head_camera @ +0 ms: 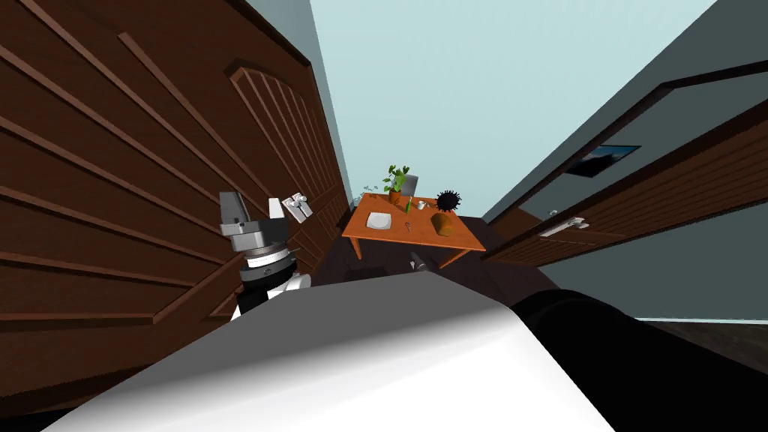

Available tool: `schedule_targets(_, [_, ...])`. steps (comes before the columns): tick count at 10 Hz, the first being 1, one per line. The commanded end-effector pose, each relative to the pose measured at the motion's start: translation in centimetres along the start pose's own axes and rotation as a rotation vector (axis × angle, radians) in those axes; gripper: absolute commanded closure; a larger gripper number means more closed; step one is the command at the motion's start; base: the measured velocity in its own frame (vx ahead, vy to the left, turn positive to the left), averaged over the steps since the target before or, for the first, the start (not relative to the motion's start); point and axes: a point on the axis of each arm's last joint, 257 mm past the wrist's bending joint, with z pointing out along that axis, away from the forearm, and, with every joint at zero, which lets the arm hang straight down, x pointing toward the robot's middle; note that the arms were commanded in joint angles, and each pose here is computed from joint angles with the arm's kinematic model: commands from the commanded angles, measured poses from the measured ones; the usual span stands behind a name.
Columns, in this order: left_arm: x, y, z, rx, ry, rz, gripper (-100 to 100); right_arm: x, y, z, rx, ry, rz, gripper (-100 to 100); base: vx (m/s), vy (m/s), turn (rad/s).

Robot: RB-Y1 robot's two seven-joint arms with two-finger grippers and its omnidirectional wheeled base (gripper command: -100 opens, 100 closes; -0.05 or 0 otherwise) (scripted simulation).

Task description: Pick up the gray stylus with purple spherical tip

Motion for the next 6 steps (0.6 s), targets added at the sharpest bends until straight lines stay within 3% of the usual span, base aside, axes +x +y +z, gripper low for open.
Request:
schedule_targets(1, [0.0, 0.0, 0.0, 0.0, 0.0, 0.0, 0, 0.1, -2.6, -0.9, 0.071, 0.016, 0.012, -100, -0.017, 0.029, 0.217])
schedule_targets(2, [0.0, 0.0, 0.0, 0.0, 0.0, 0.0, 0, 0.9, -5.2, -2.2, 0.142, 0.045, 0.033, -100, -0.009, 0.031, 0.339])
schedule_targets(3, [0.0, 0.0, 0.0, 0.0, 0.0, 0.0, 0, 0.8, -5.9, -2.4, 0.158, 0.042, 0.032, -100, -0.003, 0.016, 0.189])
schedule_targets(6, [0.0, 0.0, 0.0, 0.0, 0.0, 0.0, 0, 2.0, -11.3, -5.7, 0.309, 0.094, 0.067, -100, 0.007, 0.016, 0.309])
